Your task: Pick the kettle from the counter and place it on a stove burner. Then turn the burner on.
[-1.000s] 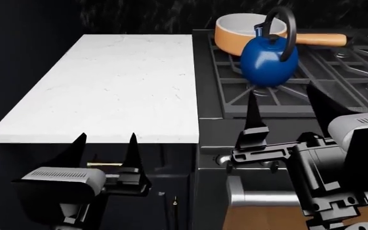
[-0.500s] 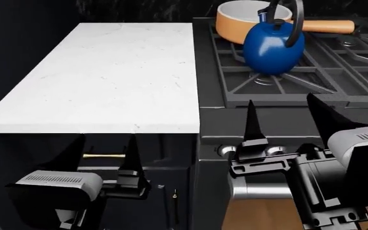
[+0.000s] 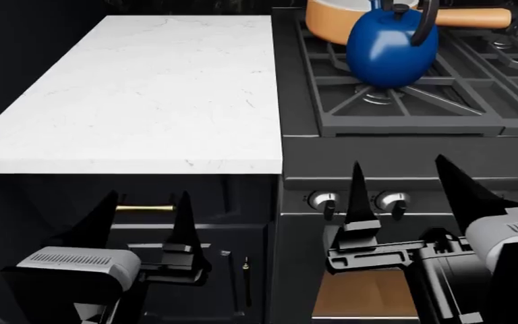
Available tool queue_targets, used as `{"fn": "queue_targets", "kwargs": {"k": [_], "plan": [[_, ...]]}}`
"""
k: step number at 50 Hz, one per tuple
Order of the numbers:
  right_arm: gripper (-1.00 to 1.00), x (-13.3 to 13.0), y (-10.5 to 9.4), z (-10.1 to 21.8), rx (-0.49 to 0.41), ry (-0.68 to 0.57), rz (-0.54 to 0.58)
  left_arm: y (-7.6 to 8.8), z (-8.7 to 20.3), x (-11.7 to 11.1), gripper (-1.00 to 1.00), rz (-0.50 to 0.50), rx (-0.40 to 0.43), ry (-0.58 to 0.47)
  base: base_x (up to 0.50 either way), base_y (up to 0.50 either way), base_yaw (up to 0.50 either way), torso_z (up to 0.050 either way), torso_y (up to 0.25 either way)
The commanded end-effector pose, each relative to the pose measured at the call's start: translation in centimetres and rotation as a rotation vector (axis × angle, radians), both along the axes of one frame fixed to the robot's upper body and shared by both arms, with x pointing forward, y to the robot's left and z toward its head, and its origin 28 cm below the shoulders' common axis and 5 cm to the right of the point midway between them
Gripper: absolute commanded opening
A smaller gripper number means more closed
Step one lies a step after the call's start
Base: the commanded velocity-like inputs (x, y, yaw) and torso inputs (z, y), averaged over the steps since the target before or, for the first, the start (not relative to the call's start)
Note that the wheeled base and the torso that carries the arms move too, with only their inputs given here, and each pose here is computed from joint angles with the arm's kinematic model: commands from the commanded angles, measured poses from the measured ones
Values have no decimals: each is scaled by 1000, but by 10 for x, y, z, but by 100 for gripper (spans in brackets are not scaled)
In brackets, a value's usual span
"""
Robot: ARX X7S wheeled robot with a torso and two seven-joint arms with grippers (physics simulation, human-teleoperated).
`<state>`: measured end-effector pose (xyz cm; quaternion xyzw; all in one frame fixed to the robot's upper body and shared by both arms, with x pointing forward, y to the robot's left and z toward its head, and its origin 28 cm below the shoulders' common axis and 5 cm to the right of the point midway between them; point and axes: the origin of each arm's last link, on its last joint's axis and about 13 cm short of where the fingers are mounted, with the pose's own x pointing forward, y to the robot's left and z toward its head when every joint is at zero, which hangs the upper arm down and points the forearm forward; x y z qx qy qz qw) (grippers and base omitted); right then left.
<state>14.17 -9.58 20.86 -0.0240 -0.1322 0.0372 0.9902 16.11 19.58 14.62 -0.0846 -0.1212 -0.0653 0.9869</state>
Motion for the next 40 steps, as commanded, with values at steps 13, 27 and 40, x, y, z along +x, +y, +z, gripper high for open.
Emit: {"fn": "queue_targets", "kwargs": {"k": [13, 27, 40], "plan": [[100, -6, 1, -13, 31, 53, -3, 1, -4, -2, 100, 6, -5, 11, 0, 0, 0, -29, -33], [100, -8, 0, -17, 42, 69, -7, 1, -5, -2, 100, 8, -8, 17, 0, 0, 0, -29, -33], [100, -9, 2, -22, 60, 85, -6, 2, -7, -2, 100, 8, -11, 20, 0, 0, 0, -27, -34]]}}
